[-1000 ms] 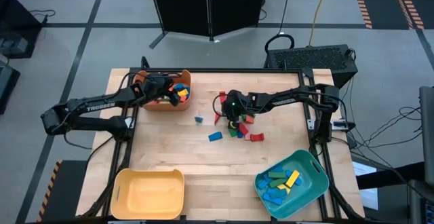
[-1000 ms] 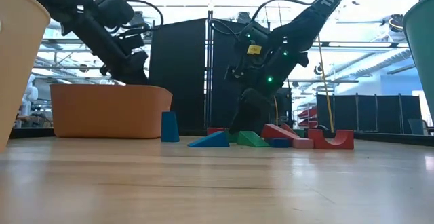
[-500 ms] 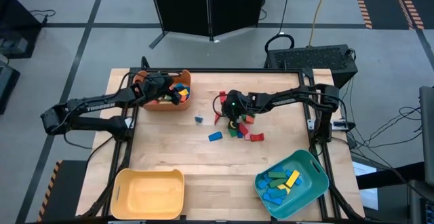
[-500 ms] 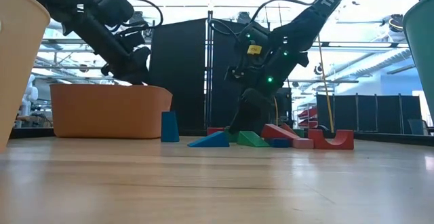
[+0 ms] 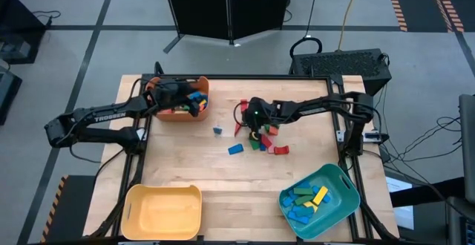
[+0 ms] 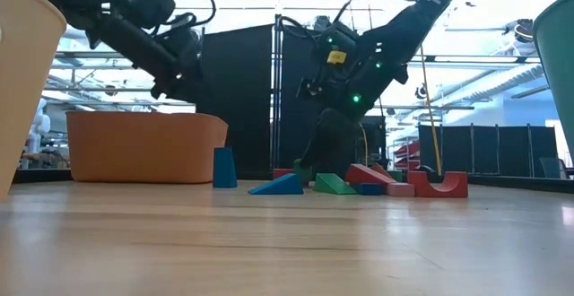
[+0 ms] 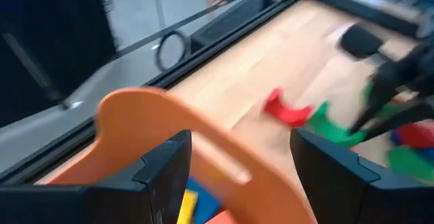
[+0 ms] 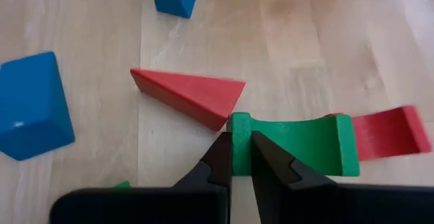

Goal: Sort blocks by size
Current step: Put the green arch block into the orange bin

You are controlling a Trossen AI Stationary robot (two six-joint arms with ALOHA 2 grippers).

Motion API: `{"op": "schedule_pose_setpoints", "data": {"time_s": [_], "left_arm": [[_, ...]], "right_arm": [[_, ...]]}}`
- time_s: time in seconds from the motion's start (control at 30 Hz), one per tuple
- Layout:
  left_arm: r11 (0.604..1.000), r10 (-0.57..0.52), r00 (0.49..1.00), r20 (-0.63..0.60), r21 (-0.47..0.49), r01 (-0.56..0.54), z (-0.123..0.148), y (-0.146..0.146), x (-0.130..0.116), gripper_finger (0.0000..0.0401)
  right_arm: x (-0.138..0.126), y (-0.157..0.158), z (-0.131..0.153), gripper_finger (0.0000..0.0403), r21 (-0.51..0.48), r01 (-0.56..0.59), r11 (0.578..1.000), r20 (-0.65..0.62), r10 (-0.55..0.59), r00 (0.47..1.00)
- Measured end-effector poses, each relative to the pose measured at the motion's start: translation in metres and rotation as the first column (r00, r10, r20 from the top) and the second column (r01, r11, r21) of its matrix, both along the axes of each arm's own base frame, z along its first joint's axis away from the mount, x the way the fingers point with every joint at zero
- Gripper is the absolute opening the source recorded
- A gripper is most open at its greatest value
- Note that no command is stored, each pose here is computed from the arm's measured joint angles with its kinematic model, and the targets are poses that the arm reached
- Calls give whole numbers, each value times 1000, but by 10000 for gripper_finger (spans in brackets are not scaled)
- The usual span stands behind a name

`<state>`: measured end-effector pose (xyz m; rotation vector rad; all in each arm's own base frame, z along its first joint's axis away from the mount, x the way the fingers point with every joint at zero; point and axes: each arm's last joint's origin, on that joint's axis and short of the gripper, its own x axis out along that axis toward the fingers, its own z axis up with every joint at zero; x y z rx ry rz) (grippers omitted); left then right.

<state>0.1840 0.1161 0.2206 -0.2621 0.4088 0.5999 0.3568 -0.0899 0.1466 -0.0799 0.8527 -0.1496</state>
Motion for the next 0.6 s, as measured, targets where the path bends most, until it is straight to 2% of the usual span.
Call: {"op": "schedule_pose_setpoints", "data": {"time_s": [0.1, 0.27, 0.43, 0.6], "left_arm": [[999, -38, 997, 63, -25, 39, 4, -1, 2, 251], [994, -96, 987, 126, -32, 101, 8, -6, 8, 251], [989, -143, 978, 154, -21, 148, 11, -12, 12, 251], [982, -185, 971, 151, -10, 189, 11, -19, 16, 251]], "right_arm": [[0, 3, 7, 21, -37, -2, 999, 12, 3, 1000], [6, 16, 18, 21, -214, -58, 975, 40, 68, 997], [17, 31, 29, 21, -379, -117, 918, 114, 171, 979], [22, 46, 34, 21, -520, -193, 832, 81, 273, 959]]}}
